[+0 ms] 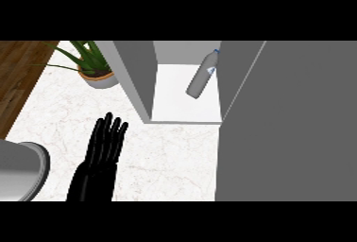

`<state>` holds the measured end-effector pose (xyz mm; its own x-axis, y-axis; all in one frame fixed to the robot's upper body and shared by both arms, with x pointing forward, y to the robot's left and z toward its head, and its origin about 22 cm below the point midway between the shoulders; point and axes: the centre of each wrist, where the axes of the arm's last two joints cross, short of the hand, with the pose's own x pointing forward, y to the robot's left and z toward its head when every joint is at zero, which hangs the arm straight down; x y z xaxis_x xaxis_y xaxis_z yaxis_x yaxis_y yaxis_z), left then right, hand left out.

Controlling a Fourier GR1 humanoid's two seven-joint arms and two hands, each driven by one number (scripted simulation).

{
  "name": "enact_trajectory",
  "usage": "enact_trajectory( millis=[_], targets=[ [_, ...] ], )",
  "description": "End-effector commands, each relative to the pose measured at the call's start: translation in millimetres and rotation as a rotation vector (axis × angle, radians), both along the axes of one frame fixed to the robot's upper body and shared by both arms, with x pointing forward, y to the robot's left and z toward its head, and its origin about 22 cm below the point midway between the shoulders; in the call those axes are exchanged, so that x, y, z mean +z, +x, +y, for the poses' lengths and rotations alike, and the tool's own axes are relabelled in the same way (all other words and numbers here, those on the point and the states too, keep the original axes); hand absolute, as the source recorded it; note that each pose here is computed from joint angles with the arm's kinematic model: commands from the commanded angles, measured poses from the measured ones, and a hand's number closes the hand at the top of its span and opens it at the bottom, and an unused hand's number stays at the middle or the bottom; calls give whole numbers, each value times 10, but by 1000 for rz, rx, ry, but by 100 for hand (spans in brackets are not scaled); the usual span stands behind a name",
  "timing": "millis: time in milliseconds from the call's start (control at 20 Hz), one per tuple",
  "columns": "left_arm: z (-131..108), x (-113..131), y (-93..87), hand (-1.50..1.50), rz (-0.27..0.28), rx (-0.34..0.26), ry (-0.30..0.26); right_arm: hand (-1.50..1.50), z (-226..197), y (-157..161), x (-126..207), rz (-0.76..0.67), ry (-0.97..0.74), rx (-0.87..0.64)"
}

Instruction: Pick up the bottled water, place it into the cabinet and close the cabinet

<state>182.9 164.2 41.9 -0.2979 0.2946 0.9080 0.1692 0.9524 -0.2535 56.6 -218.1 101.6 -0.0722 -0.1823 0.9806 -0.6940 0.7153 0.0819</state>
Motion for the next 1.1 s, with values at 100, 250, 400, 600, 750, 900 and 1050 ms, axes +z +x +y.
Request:
enact_trajectory(
  millis=[100,250,400,600,750,900,1050],
  targets=[
    [221,86,-87,-150,-29,51,3,150,249,-100,585,-160,-103,-13],
    [421,-3,-213,-150,-14,64,-6,150,379,-58,561,-174,-117,17],
    [485,95,-210,-150,-3,55,-1,150,486,-5,543,-198,-135,57],
    [586,44,-278,-150,6,66,-12,150,600,97,584,-233,-144,80],
    [733,99,-247,-150,3,73,-17,150,673,151,616,-268,-146,75],
    [759,74,-309,-150,-8,55,8,150,778,250,625,-291,-167,95],
    [784,57,-286,-150,1,71,-11,150,889,305,618,-283,-187,115]
  ],
)
